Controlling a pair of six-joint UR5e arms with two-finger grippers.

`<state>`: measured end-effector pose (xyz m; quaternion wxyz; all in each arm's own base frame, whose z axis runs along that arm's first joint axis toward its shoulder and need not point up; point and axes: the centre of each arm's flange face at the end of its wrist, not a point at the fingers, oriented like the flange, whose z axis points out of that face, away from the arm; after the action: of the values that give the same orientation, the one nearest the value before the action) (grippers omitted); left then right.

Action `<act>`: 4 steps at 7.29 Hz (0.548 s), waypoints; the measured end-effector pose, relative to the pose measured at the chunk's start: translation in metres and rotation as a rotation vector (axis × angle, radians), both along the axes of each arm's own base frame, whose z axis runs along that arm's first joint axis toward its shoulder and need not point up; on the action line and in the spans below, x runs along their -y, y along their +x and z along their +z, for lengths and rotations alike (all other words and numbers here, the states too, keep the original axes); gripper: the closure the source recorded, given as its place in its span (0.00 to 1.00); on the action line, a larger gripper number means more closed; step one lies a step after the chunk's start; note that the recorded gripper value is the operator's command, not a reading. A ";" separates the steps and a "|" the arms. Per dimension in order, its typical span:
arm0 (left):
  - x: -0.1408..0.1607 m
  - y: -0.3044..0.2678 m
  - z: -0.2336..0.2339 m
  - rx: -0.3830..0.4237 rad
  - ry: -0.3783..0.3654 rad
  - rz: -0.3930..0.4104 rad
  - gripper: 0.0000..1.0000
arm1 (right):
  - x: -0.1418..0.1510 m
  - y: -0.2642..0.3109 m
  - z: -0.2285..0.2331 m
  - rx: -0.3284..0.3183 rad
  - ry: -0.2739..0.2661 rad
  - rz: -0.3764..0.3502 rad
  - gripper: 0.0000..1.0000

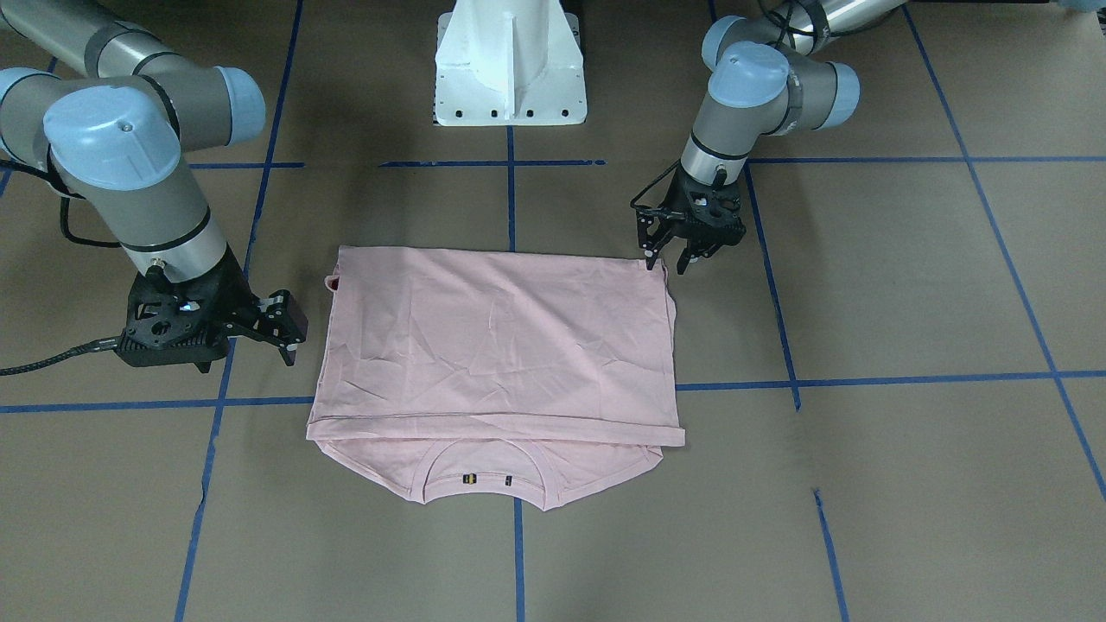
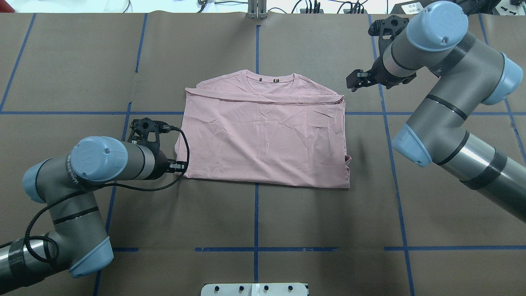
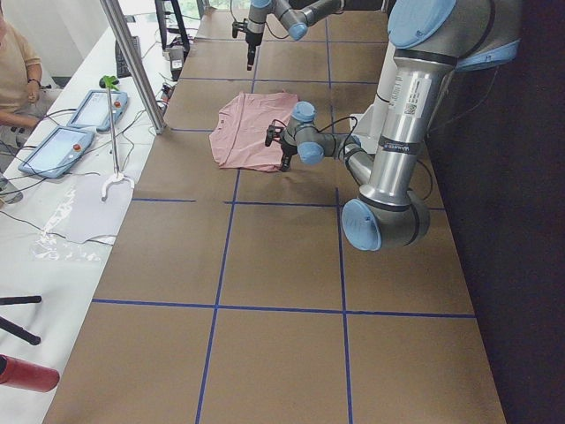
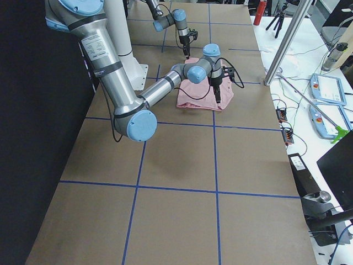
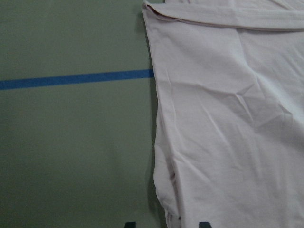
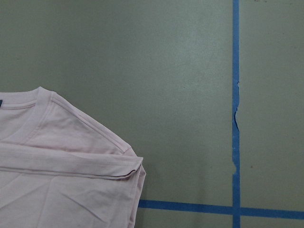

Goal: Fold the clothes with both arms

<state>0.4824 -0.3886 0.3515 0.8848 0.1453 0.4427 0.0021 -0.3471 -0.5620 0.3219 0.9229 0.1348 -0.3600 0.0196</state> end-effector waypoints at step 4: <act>-0.007 0.013 0.005 0.011 -0.006 0.019 1.00 | 0.000 0.000 0.002 -0.005 -0.001 0.003 0.00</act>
<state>0.4954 -0.3817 0.3565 0.8876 0.1384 0.4393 0.0101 -0.3467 -0.5622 0.3238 0.9239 0.1349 -0.3574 0.0209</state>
